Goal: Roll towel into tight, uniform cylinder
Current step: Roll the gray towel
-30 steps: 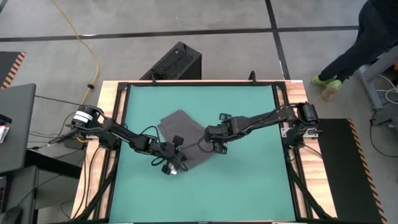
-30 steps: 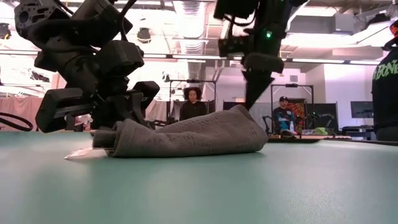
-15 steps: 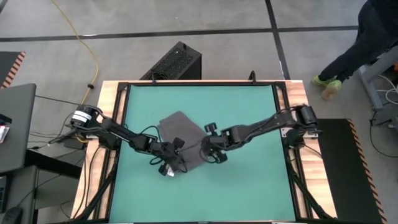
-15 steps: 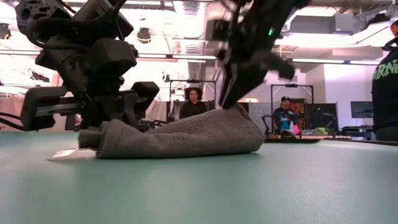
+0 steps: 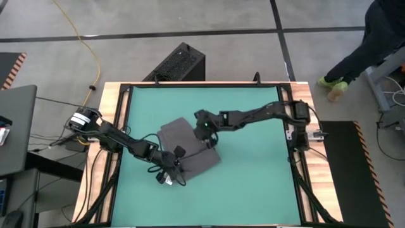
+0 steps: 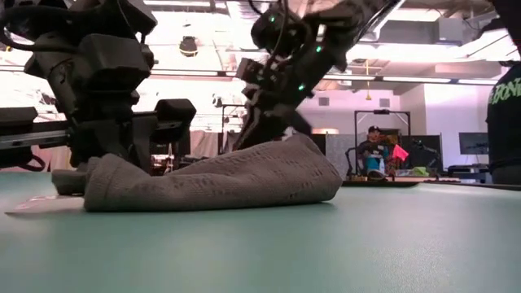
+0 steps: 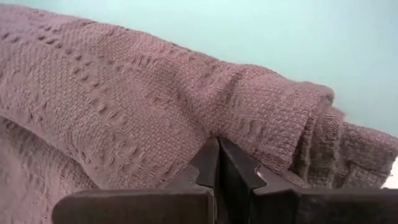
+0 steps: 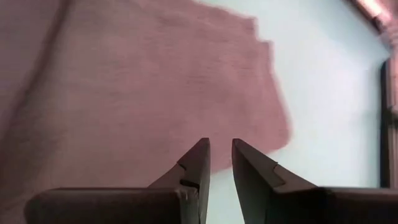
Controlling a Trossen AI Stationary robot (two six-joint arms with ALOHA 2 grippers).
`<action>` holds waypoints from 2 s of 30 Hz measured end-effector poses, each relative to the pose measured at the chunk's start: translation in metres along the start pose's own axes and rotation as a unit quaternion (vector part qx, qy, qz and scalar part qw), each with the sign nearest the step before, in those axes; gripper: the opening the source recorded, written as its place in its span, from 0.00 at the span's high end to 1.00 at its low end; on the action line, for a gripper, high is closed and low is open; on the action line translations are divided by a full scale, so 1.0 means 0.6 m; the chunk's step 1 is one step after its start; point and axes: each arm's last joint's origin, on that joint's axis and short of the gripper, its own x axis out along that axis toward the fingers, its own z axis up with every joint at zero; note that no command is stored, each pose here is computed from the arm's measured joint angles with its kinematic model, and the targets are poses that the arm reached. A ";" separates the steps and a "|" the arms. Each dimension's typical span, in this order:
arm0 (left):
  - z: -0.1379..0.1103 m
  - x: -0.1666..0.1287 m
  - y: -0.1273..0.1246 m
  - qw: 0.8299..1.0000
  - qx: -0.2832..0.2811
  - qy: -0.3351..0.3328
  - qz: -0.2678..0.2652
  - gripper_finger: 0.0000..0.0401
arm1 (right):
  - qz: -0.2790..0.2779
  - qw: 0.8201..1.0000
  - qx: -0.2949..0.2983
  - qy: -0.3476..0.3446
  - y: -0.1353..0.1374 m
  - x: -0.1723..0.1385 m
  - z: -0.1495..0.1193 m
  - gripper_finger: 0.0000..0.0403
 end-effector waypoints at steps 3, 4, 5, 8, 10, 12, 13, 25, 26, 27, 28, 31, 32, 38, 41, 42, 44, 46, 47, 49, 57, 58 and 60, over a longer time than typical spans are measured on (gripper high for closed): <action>0.000 0.000 -0.002 1.000 0.020 0.005 0.003 1.00 | 0.002 0.999 0.002 -0.032 -0.014 0.025 -0.013 0.77; 0.000 0.000 -0.002 1.000 0.029 0.006 0.004 1.00 | 0.011 0.999 0.003 -0.035 -0.012 0.035 -0.019 0.77; 0.000 0.000 -0.003 0.999 0.035 0.006 0.003 1.00 | 0.016 0.999 0.003 -0.036 -0.010 0.045 -0.024 0.77; 0.000 0.000 -0.002 0.999 0.046 0.005 0.003 1.00 | 0.022 0.999 0.002 -0.033 -0.004 0.069 -0.029 0.77; 0.000 0.000 -0.002 0.998 0.055 0.006 0.006 1.00 | 0.017 0.999 0.000 -0.040 -0.007 0.081 -0.024 0.77; 0.000 0.000 -0.002 0.998 0.061 0.009 0.010 1.00 | 0.014 1.000 0.015 -0.021 -0.005 0.092 -0.029 0.77; 0.000 0.000 -0.002 0.998 0.063 0.009 0.012 1.00 | 0.017 0.999 0.028 -0.003 -0.001 0.098 -0.035 0.77; -0.007 -0.025 -0.002 0.994 0.083 0.056 0.032 1.00 | 0.055 0.975 0.186 0.106 0.013 0.081 -0.055 0.77; -0.009 -0.029 -0.002 0.994 0.087 0.064 0.035 1.00 | 0.056 0.971 0.201 0.112 0.015 0.078 -0.054 0.77; -0.010 -0.034 -0.002 0.992 0.091 0.071 0.041 1.00 | 0.058 0.967 0.218 0.119 0.019 0.077 -0.053 0.77; -0.011 -0.039 -0.001 0.991 0.097 0.079 0.049 1.00 | 0.060 0.963 0.231 0.124 0.023 0.076 -0.051 0.77; -0.015 -0.053 0.002 0.987 0.104 0.099 0.067 1.00 | 0.061 0.961 0.236 0.130 0.036 0.073 -0.042 0.77; -0.015 -0.057 0.002 0.987 0.105 0.102 0.065 1.00 | 0.059 0.962 0.233 0.133 0.040 0.071 -0.039 0.77; -0.020 -0.065 -0.002 0.983 0.132 0.118 0.045 1.00 | -0.002 0.975 0.190 0.117 0.018 0.024 -0.013 0.79; -0.021 -0.066 -0.003 0.981 0.147 0.122 0.036 1.00 | -0.049 0.977 0.195 0.076 -0.020 -0.038 0.014 0.81; -0.021 -0.066 -0.003 0.980 0.153 0.123 0.035 1.00 | -0.054 0.977 0.197 0.068 -0.026 -0.055 0.020 0.81; -0.021 -0.066 -0.003 0.978 0.166 0.124 0.034 1.00 | -0.054 0.977 0.196 0.060 -0.031 -0.083 0.027 0.81; -0.021 -0.066 -0.003 0.976 0.179 0.124 0.032 1.00 | -0.015 0.981 0.188 0.042 -0.021 -0.103 0.039 0.78; -0.021 -0.066 -0.003 0.974 0.184 0.125 0.032 1.00 | 0.007 0.983 0.181 0.026 -0.012 -0.113 0.049 0.77; -0.022 -0.066 -0.002 0.973 0.191 0.125 0.032 1.00 | 0.039 0.987 0.157 0.001 0.012 -0.127 0.072 0.71; -0.021 -0.065 0.003 0.973 0.196 0.115 0.035 1.00 | 0.019 0.998 -0.002 -0.056 0.143 -0.101 0.154 0.44; -0.020 -0.065 0.003 0.974 0.194 0.113 0.036 1.00 | 0.013 0.999 -0.009 -0.046 0.149 -0.092 0.153 0.43; -0.017 -0.065 0.000 0.975 0.193 0.108 0.038 1.00 | 0.001 1.000 -0.010 -0.011 0.159 -0.067 0.141 0.43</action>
